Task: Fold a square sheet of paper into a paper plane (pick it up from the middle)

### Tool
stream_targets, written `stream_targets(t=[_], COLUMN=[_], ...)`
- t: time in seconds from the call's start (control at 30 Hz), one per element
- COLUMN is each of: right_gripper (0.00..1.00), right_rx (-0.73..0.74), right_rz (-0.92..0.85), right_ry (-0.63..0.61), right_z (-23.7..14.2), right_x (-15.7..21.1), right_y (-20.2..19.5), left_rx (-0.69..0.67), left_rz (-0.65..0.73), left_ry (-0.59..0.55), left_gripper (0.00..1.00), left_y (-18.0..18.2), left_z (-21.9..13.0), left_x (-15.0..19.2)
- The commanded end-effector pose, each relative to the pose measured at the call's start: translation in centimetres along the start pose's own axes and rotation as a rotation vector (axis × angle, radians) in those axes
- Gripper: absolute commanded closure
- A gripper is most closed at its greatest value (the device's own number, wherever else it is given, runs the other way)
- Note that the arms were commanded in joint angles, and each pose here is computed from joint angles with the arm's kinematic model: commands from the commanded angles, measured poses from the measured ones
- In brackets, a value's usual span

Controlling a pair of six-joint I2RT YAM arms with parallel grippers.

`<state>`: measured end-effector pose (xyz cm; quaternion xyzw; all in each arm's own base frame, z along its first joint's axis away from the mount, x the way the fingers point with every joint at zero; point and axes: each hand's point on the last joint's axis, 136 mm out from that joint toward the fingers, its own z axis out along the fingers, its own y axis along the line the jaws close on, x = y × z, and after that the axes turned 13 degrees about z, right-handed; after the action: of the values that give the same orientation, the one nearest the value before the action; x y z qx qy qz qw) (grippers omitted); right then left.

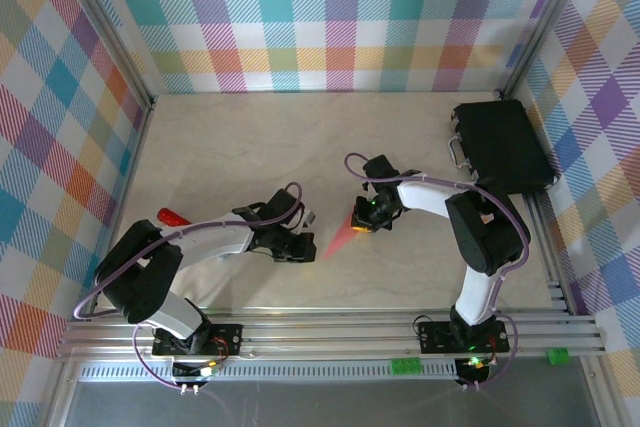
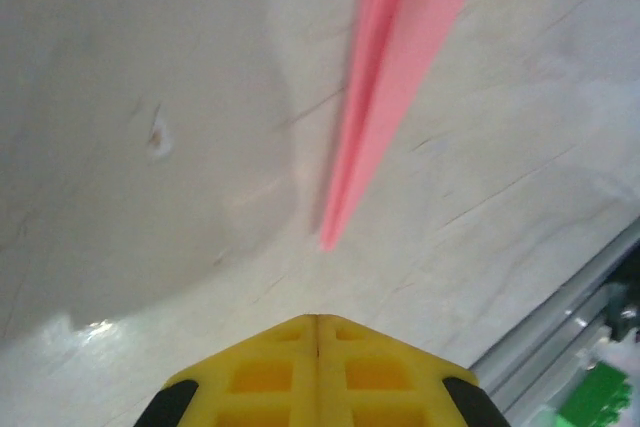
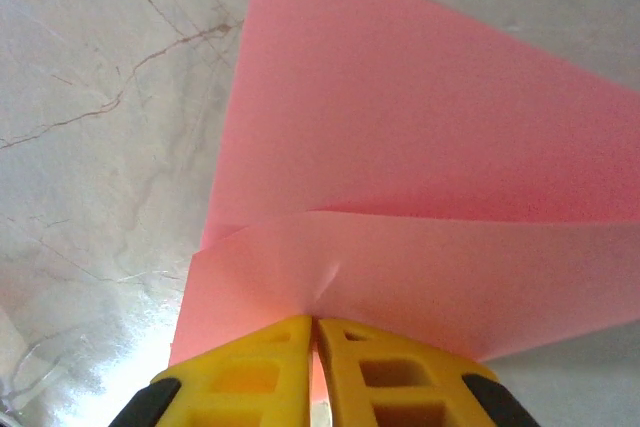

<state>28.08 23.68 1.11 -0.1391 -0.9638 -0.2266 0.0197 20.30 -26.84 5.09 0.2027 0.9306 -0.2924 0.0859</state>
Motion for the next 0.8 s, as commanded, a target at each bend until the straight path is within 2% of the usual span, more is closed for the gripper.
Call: stream_targets(t=[0.0,0.17,0.4,0.63,0.77], right_gripper=[0.86,0.86,0.86,0.86,0.83], right_rx=[0.24,0.224,0.193,0.103,-0.085], right_rz=[0.05,0.063,0.054,-0.004,-0.119], right_ry=[0.041,0.041,0.023,-0.012,-0.065], right_z=[2.8,3.0,2.6,1.3,-1.9], right_x=[1.6,1.6,1.1,0.3,0.0], right_y=[-7.0,-6.7,-5.7,-3.0,1.7], left_rx=[0.039,0.087,0.063,-0.019,-0.049], left_rz=[-0.02,-0.053,-0.105,-0.171,-0.212], left_ry=[-0.113,-0.123,-0.101,-0.04,0.02], left_gripper=[1.0,1.0,1.0,1.0,1.0], left_y=[-1.4,-2.9,-2.0,0.4,1.6], left_z=[-0.3,2.6,5.4,6.5,7.3], left_x=[-3.4,-5.6,-6.3,-4.2,-2.1])
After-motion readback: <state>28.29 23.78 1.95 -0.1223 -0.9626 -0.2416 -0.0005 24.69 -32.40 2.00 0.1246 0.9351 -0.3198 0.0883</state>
